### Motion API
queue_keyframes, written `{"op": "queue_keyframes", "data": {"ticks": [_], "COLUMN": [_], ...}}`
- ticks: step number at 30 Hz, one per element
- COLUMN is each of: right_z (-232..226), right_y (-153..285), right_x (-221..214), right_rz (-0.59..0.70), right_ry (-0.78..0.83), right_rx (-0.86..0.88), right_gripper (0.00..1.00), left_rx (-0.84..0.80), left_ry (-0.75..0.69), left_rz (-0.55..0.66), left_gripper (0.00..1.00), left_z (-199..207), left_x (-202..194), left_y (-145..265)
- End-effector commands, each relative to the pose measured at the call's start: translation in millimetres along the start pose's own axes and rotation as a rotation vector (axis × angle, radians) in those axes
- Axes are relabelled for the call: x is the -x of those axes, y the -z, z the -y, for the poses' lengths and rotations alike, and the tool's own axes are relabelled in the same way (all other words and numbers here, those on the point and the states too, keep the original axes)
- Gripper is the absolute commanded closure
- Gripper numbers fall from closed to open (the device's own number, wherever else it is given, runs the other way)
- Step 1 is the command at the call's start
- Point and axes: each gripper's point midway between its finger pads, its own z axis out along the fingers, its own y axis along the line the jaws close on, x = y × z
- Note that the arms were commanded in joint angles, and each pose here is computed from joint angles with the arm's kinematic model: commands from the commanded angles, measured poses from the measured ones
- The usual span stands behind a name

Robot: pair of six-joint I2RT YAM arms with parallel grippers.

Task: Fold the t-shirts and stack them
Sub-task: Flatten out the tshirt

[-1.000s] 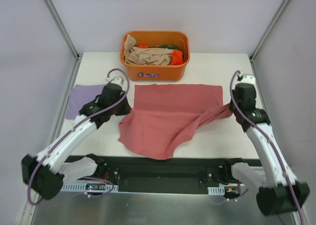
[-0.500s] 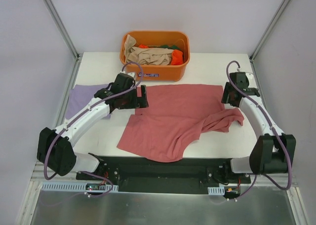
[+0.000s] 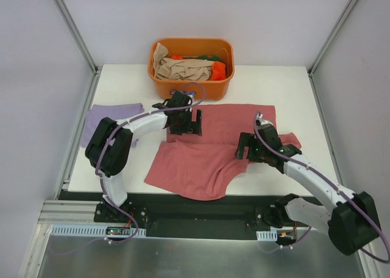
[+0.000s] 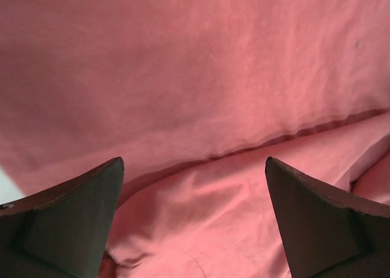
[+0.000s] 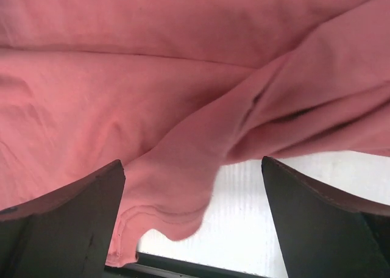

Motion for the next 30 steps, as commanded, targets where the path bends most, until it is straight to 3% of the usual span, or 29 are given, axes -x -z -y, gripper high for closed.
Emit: {"op": "queue_keyframes", "data": {"ticks": [1, 7, 9, 13, 18, 22, 27, 30], "right_z": [-26, -11, -17, -48, -81, -84, -32, -18], "right_y": [-21, -56, -71, -113, -143, -120, -67, -37], "right_x": [-5, 10, 20, 65, 124, 164, 160, 128], "right_rz": [-0.064, -0.108, -0.130, -0.085, -0.042, 0.053, 0.112, 0.109], "right_ry": [-0.002, 0.050, 0.093, 0.165, 0.217, 0.269, 0.223, 0.155], "right_rx": [0.071, -0.106, -0.102, 0.028, 0.218, 0.246, 0.034, 0.008], "right_gripper": [0.04, 0.04, 0.01, 0.09, 0.14, 0.11, 0.01, 0.04], "left_rx": [-0.018, 0.037, -0.067, -0.273, -0.442, -0.462, -0.297, -0.240], "left_ry": [-0.036, 0.042, 0.060, 0.095, 0.010, -0.071, -0.134, -0.132], "left_rz": [-0.006, -0.100, -0.136, -0.171, -0.111, 0.004, 0.136, 0.170], "left_gripper": [0.01, 0.01, 0.01, 0.01, 0.01, 0.01, 0.01, 0.01], "left_z": [20, 7, 28, 82, 149, 170, 134, 100], "left_x": [-16, -92, -121, -155, -137, -99, -81, -91], "left_y": [-13, -13, -6, 4, 12, 27, 46, 54]}}
